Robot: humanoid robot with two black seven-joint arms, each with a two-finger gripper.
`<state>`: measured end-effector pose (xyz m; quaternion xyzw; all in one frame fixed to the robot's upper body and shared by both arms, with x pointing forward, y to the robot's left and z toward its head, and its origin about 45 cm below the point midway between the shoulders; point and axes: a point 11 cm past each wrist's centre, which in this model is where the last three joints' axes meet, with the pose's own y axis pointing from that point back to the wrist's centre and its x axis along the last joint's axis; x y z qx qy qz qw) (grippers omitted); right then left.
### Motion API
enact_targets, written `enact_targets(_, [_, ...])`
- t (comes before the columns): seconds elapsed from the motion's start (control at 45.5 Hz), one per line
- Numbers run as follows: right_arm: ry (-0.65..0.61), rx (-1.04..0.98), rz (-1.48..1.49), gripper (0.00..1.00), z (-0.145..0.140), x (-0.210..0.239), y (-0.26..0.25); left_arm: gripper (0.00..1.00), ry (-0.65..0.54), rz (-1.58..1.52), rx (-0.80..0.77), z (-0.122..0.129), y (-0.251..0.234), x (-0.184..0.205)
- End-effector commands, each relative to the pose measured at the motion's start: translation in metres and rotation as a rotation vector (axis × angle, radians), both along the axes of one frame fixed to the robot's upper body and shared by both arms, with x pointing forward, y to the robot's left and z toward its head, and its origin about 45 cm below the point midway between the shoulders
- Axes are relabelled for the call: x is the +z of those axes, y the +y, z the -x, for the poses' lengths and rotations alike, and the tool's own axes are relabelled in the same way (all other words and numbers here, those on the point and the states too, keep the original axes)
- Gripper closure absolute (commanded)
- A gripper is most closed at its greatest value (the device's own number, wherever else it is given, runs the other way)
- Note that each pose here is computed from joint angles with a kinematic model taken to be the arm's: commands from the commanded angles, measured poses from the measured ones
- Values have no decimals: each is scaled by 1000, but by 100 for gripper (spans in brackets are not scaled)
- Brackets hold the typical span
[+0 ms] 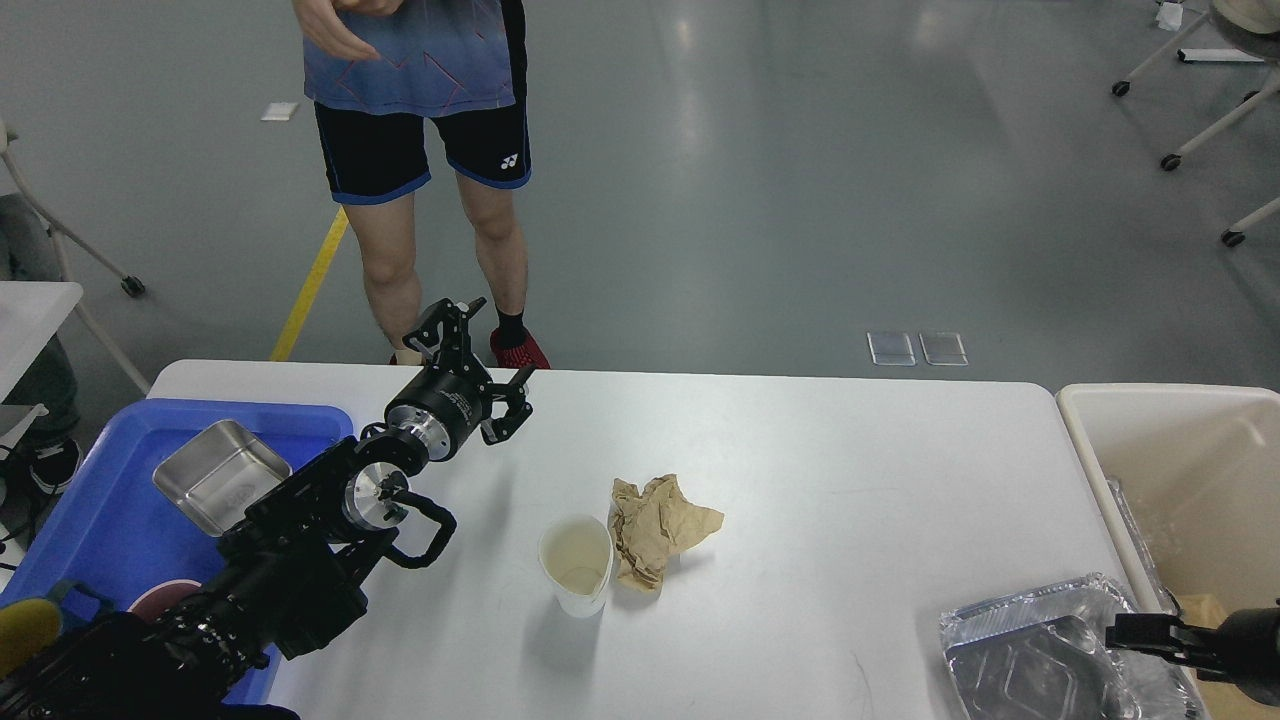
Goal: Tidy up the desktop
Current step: 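Lower the right gripper toward the aluminium foil tray by the bin, then grasp the foil tray edge with the right gripper and lift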
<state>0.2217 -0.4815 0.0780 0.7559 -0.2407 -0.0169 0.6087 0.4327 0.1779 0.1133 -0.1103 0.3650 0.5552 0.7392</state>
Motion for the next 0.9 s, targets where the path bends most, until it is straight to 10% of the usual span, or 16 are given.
enact_targets(0.0, [1, 0, -12, 0, 2, -7, 4, 3, 0, -2, 1, 0, 1, 0])
enact_targets(0.154, [-22, 15, -54, 7, -2, -4, 11, 3, 6, -1, 5, 2, 2, -3])
enact_targets(0.33, [-51, 35, -113, 49, -6, 0, 18, 3, 10, -1, 5, 3, 2, -5])
enact_targets(0.396, [-41, 35, -120, 88, -3, -2, 19, 3, 16, -3, 8, 5, 3, -7])
enact_targets(0.879, [-37, 44, -165, 99, 0, -9, 30, 3, 20, -4, 8, 6, 5, -9])
